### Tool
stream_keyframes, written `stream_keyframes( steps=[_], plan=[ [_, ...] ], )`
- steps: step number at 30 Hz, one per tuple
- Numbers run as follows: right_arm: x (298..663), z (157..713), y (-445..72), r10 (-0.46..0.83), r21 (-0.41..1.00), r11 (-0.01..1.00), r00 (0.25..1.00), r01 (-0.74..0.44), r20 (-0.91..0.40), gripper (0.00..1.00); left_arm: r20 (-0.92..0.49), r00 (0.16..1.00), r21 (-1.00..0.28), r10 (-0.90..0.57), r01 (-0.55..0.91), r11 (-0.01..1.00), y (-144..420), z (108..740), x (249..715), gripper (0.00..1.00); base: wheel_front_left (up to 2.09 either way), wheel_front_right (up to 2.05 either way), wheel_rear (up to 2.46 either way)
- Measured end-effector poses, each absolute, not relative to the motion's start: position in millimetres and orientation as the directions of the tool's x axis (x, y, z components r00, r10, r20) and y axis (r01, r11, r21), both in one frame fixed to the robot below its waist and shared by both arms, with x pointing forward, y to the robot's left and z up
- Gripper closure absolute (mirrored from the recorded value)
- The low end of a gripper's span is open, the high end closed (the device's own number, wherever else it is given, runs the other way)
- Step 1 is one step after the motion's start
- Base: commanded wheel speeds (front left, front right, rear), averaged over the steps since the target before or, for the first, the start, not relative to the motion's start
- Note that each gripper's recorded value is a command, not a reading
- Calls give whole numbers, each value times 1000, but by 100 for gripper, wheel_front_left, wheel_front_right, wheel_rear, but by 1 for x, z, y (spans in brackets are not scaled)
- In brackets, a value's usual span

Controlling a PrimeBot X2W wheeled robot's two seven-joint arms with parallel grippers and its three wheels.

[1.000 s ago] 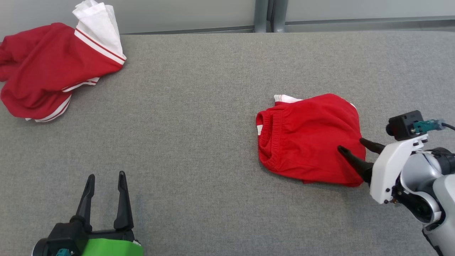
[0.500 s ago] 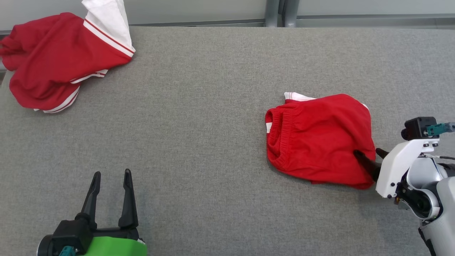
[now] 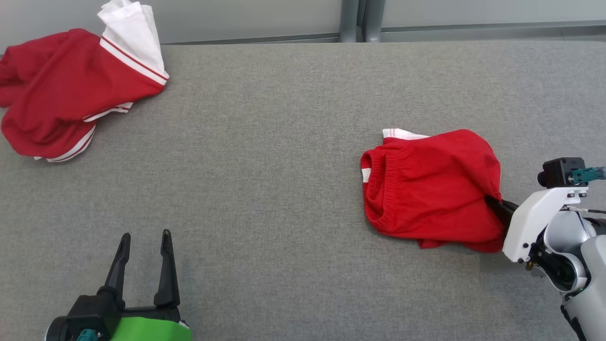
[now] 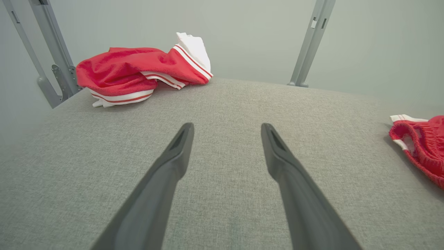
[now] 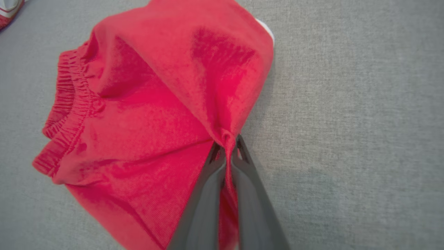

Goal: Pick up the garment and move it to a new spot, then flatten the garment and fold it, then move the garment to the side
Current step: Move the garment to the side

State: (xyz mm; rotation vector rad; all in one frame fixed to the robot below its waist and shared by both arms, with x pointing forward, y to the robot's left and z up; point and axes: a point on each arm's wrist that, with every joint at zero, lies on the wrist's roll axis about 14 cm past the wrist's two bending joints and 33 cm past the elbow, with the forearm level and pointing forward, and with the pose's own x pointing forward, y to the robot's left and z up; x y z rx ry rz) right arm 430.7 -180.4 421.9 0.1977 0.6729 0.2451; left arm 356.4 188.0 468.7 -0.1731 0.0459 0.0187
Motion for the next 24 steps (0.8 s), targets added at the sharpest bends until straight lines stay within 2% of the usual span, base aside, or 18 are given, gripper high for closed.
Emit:
stream_keyframes(
  steps=[7,20,24],
  plan=[
    [420,422,-225,186,204,976,780,-77,-597,100,-56,998,-168,-33,23,986,178,464,364,0,0,0,0],
    [376,421,-284,33,168,982,797,86,-603,100,-49,981,-181,-189,177,967,130,461,385,0,0,0,0],
    [377,424,-301,-21,127,985,809,118,-587,100,-52,971,-178,-232,219,959,117,458,394,0,0,0,0]
  ],
)
